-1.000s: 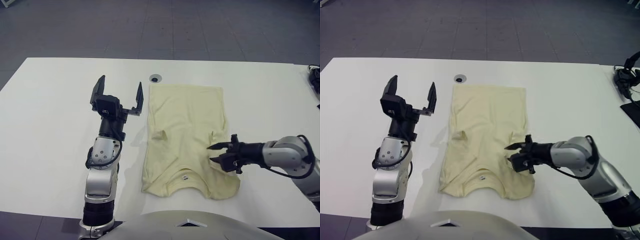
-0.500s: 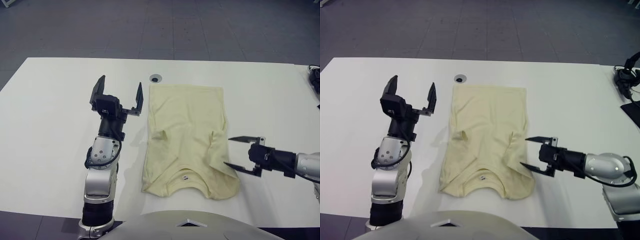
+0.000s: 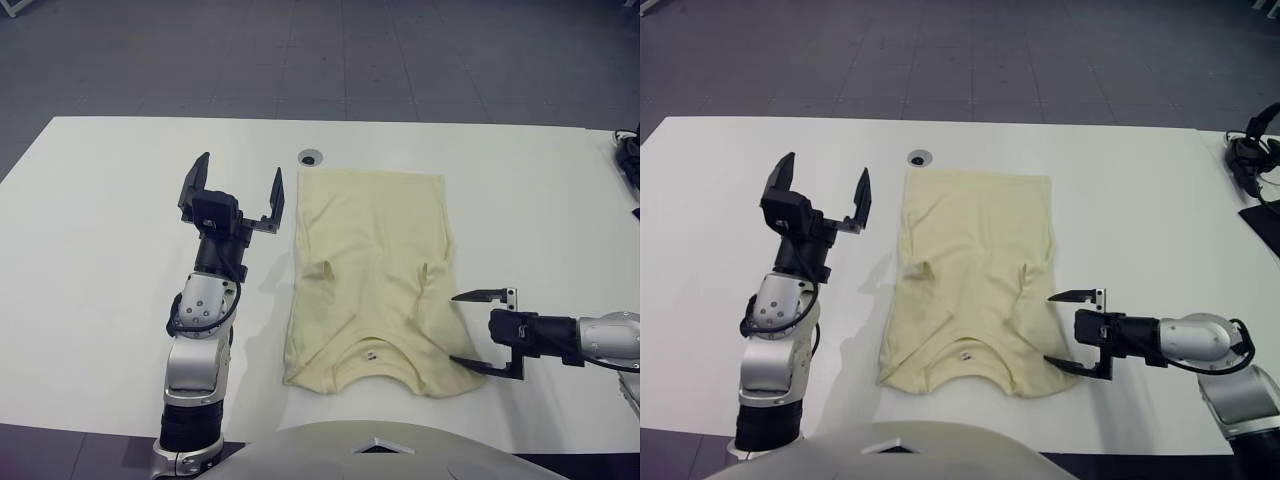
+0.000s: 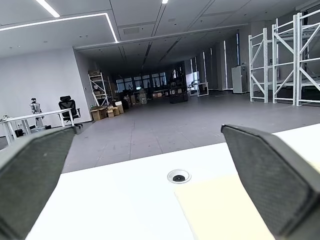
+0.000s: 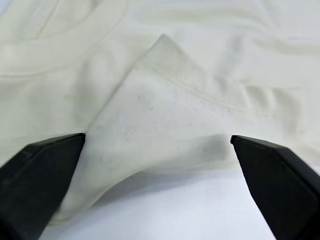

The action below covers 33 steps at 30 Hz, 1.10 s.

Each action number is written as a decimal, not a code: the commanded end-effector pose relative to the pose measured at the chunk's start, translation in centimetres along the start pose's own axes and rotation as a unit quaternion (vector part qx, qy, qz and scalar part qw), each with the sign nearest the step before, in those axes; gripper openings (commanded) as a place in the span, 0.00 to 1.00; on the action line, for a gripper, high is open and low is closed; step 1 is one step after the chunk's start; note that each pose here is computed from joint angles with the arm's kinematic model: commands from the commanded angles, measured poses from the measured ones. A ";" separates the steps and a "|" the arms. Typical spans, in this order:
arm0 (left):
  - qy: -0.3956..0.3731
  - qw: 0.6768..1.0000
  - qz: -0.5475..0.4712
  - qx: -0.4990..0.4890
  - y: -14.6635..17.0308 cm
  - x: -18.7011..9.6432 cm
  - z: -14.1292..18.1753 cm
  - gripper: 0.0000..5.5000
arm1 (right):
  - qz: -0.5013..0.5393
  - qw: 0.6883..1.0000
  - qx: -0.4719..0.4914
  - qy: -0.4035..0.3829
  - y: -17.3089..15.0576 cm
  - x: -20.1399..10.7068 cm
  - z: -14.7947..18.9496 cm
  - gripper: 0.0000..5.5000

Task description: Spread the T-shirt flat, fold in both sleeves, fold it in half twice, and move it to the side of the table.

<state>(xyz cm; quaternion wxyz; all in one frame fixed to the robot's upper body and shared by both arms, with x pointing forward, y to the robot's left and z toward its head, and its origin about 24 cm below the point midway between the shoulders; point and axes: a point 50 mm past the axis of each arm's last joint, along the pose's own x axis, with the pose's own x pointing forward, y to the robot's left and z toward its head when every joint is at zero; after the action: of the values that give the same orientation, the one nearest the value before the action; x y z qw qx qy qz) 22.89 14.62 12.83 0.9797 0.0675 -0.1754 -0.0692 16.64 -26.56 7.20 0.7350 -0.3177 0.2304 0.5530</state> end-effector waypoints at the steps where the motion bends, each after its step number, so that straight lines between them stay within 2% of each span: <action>1: 0.009 1.000 -0.019 0.002 -0.1 0.2 -0.1 0.98 | -0.002 0.999 0.036 -0.004 -0.1 -0.6 0.0 0.98; 9: 0.049 0.979 -0.183 0.070 -0.5 -1.2 -0.2 0.98 | -0.037 0.993 0.043 -0.106 -0.4 -2.7 4.4 0.98; 13: 0.070 0.954 -0.272 0.108 0.6 -2.7 1.0 0.98 | -0.054 0.993 0.020 -0.101 0.3 -3.2 6.0 0.98; 16: 0.095 0.915 -0.365 0.144 1.3 -4.9 1.7 0.98 | -0.053 0.997 -0.007 -0.057 1.6 -2.9 5.9 0.98; 20: 0.143 0.835 -0.501 0.176 1.6 -8.8 2.2 0.98 | -0.059 0.997 -0.050 0.024 2.6 -2.1 4.6 0.98; 25: 0.197 0.759 -0.583 0.213 1.6 -12.0 1.5 0.98 | -0.058 0.993 -0.091 0.056 3.0 -1.4 4.2 0.98; 28: 0.215 0.732 -0.600 0.240 1.6 -13.0 0.8 0.98 | -0.049 0.990 -0.112 0.068 3.3 -1.4 4.4 0.98; 33: 0.225 0.711 -0.615 0.258 0.9 -14.1 -0.2 0.98 | -0.055 0.989 -0.118 0.075 3.2 -1.4 4.3 0.98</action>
<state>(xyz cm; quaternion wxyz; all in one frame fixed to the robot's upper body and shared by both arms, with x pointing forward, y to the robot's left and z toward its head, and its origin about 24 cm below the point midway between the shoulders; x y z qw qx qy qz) 10.23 17.94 8.68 0.6894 0.4105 0.1145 -0.5857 13.08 -23.86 10.29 0.7052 -0.4463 0.2046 0.5116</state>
